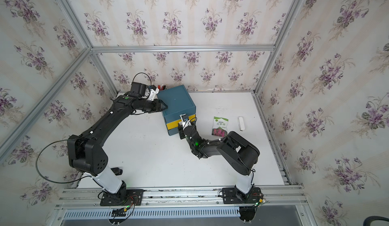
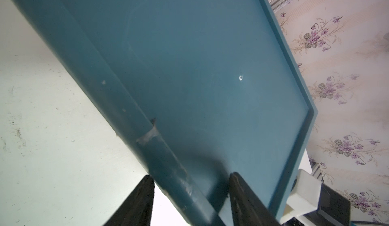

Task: Take the seed bags out of the drawer
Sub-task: Open the drawer in the storage box.

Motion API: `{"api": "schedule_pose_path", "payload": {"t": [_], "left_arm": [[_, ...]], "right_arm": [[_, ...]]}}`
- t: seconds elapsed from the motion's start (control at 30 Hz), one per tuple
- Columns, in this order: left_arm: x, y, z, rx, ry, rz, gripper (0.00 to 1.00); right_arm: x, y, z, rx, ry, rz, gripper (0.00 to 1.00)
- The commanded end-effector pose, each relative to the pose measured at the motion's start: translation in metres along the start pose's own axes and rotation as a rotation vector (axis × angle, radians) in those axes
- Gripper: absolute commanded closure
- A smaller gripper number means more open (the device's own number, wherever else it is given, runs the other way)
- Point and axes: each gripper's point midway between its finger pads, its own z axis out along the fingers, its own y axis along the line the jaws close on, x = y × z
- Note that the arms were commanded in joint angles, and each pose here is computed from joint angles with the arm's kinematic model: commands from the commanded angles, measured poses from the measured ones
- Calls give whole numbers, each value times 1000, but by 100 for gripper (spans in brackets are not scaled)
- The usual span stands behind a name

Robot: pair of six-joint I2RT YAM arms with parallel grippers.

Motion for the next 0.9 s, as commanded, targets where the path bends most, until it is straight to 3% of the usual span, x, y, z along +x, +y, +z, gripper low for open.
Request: {"api": "schedule_pose_path", "payload": {"t": [0.0, 0.33, 0.87], "left_arm": [[59, 40, 2, -178, 222, -48, 41], [55, 38, 0, -176, 214, -43, 41], [62, 37, -7, -180, 217, -45, 41]], "right_arm": [[-8, 0, 1, 2, -28, 24, 52], [-7, 6, -7, -13, -14, 13, 63], [11, 19, -39, 1, 27, 10, 66]]}}
